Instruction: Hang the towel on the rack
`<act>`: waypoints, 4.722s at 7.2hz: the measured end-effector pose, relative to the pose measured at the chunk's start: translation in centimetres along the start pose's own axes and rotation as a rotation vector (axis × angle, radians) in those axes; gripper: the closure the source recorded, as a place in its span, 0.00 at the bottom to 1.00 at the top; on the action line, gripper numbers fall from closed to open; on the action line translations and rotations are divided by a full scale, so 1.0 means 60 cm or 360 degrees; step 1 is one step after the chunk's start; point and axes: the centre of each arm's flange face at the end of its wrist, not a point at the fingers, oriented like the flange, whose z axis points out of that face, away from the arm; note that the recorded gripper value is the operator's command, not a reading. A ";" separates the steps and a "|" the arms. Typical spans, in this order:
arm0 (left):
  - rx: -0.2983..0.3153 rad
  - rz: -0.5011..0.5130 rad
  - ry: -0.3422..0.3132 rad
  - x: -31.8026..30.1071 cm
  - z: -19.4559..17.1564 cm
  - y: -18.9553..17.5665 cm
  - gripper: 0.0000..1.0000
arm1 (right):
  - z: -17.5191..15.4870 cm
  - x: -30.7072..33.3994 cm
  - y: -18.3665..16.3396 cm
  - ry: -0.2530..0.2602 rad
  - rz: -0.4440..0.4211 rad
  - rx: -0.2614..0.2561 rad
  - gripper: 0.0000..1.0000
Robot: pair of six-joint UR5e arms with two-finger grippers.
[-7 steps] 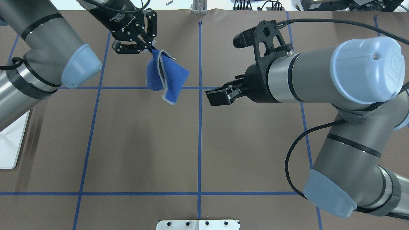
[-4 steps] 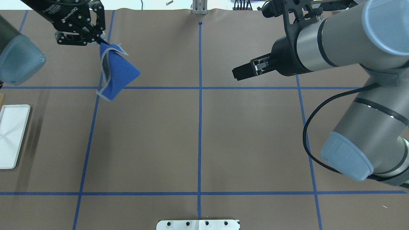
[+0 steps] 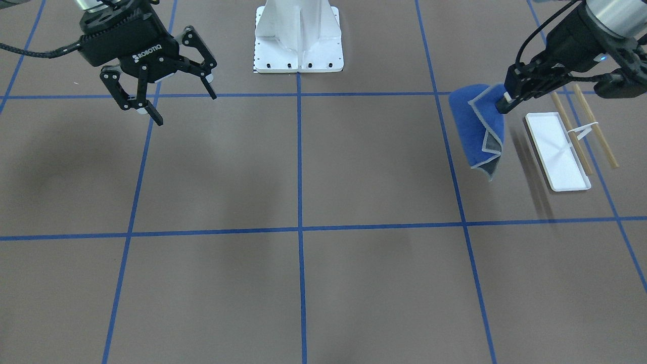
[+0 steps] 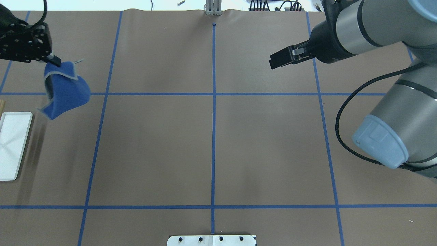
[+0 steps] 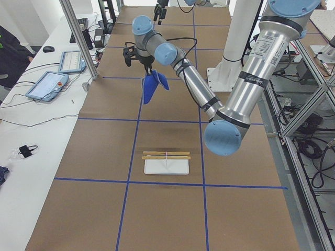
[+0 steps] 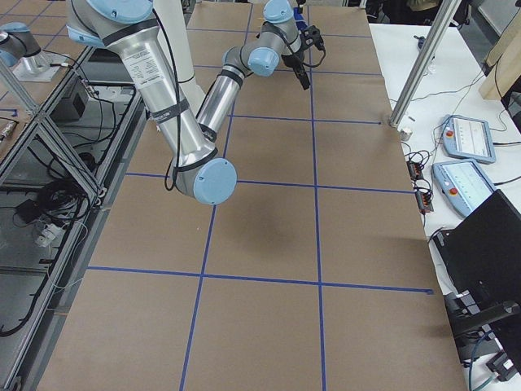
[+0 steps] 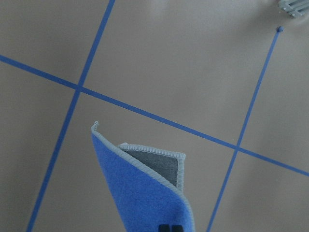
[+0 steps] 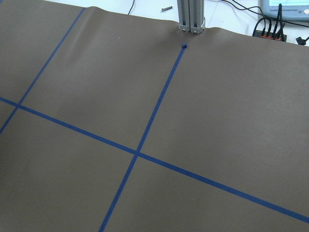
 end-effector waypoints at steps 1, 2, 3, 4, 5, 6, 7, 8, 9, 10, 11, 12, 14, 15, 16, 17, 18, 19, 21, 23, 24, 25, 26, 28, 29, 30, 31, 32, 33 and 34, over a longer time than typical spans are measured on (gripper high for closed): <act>0.0022 0.0142 -0.0033 -0.064 -0.016 0.014 1.00 | -0.009 0.045 -0.014 0.0103 -0.0028 -0.0013 0.01; 0.0041 0.0271 -0.0068 -0.127 -0.032 0.023 1.00 | -0.021 0.111 -0.029 0.0240 -0.0117 -0.0048 0.01; 0.0057 0.0395 -0.0107 -0.188 -0.048 0.028 1.00 | -0.026 0.181 -0.041 0.0363 -0.0216 -0.0125 0.01; 0.0070 0.0522 -0.0156 -0.248 -0.061 0.030 1.00 | -0.028 0.243 -0.052 0.0445 -0.0270 -0.0205 0.01; 0.0076 0.0643 -0.0214 -0.301 -0.070 0.032 1.00 | -0.031 0.290 -0.060 0.0481 -0.0261 -0.0266 0.01; 0.0068 0.0742 -0.0261 -0.340 -0.073 0.036 1.00 | -0.038 0.325 -0.066 0.0478 -0.0223 -0.0311 0.01; 0.0054 0.0825 -0.0286 -0.367 -0.072 0.046 1.00 | -0.048 0.353 -0.071 0.0457 -0.0193 -0.0345 0.01; 0.0036 0.0907 -0.0292 -0.388 -0.069 0.060 1.00 | -0.058 0.370 -0.073 0.0443 -0.0174 -0.0368 0.01; 0.0016 0.0996 -0.0281 -0.407 -0.065 0.075 1.00 | -0.064 0.377 -0.074 0.0431 -0.0160 -0.0382 0.01; -0.0007 0.1050 -0.0215 -0.413 -0.061 0.087 1.00 | -0.069 0.381 -0.074 0.0418 -0.0147 -0.0387 0.01; -0.0041 0.1064 -0.0083 -0.414 -0.055 0.099 1.00 | -0.076 0.384 -0.075 0.0405 -0.0134 -0.0384 0.01; -0.0071 0.1065 0.0042 -0.415 -0.051 0.108 1.00 | -0.081 0.387 -0.075 0.0401 -0.0126 -0.0380 0.01; -0.0103 0.1069 0.0201 -0.418 -0.044 0.111 1.00 | -0.082 0.389 -0.076 0.0399 -0.0122 -0.0380 0.01; -0.0124 0.1091 0.0225 -0.442 -0.030 0.101 1.00 | -0.081 0.389 -0.076 0.0400 -0.0120 -0.0382 0.01; -0.0154 0.1101 0.0241 -0.481 -0.008 0.085 1.00 | -0.080 0.389 -0.076 0.0400 -0.0120 -0.0383 0.01; -0.0175 0.1096 0.0256 -0.508 0.008 0.074 1.00 | -0.080 0.388 -0.076 0.0400 -0.0120 -0.0383 0.01; -0.0190 0.1093 0.0264 -0.530 0.020 0.066 1.00 | -0.080 0.388 -0.076 0.0399 -0.0121 -0.0382 0.01; -0.0198 0.1091 0.0267 -0.553 0.030 0.053 1.00 | -0.079 0.386 -0.076 0.0398 -0.0121 -0.0383 0.00; -0.0191 0.1083 0.0267 -0.579 0.038 0.028 1.00 | -0.074 0.384 -0.075 0.0397 -0.0116 -0.0389 0.00; -0.0178 0.1068 0.0257 -0.591 0.039 -0.007 1.00 | -0.070 0.383 -0.074 0.0393 -0.0109 -0.0397 0.00; -0.0175 0.1063 0.0250 -0.593 0.041 -0.026 1.00 | -0.068 0.384 -0.074 0.0385 -0.0105 -0.0402 0.00; -0.0174 0.1058 0.0246 -0.595 0.043 -0.038 1.00 | -0.067 0.383 -0.074 0.0374 -0.0102 -0.0406 0.00; -0.0175 0.1053 0.0244 -0.598 0.045 -0.042 1.00 | -0.066 0.382 -0.074 0.0365 -0.0100 -0.0408 0.00; -0.0180 0.1029 0.0243 -0.611 0.048 -0.032 1.00 | -0.065 0.382 -0.075 0.0358 -0.0098 -0.0410 0.00; -0.0183 0.1016 0.0244 -0.616 0.048 -0.024 1.00 | -0.065 0.381 -0.075 0.0357 -0.0098 -0.0410 0.00; -0.0185 0.1004 0.0245 -0.619 0.048 -0.018 1.00 | -0.065 0.380 -0.075 0.0351 -0.0096 -0.0411 0.00; -0.0190 0.0983 0.0245 -0.623 0.050 -0.014 1.00 | -0.065 0.379 -0.075 0.0341 -0.0095 -0.0412 0.00; -0.0197 0.0958 0.0245 -0.624 0.052 -0.012 1.00 | -0.065 0.379 -0.075 0.0337 -0.0093 -0.0414 0.00; -0.0203 0.0939 0.0245 -0.625 0.054 -0.012 1.00 | -0.065 0.379 -0.075 0.0336 -0.0093 -0.0414 0.00; -0.0212 0.0926 0.0245 -0.624 0.058 -0.013 1.00 | -0.065 0.379 -0.075 0.0335 -0.0092 -0.0415 0.00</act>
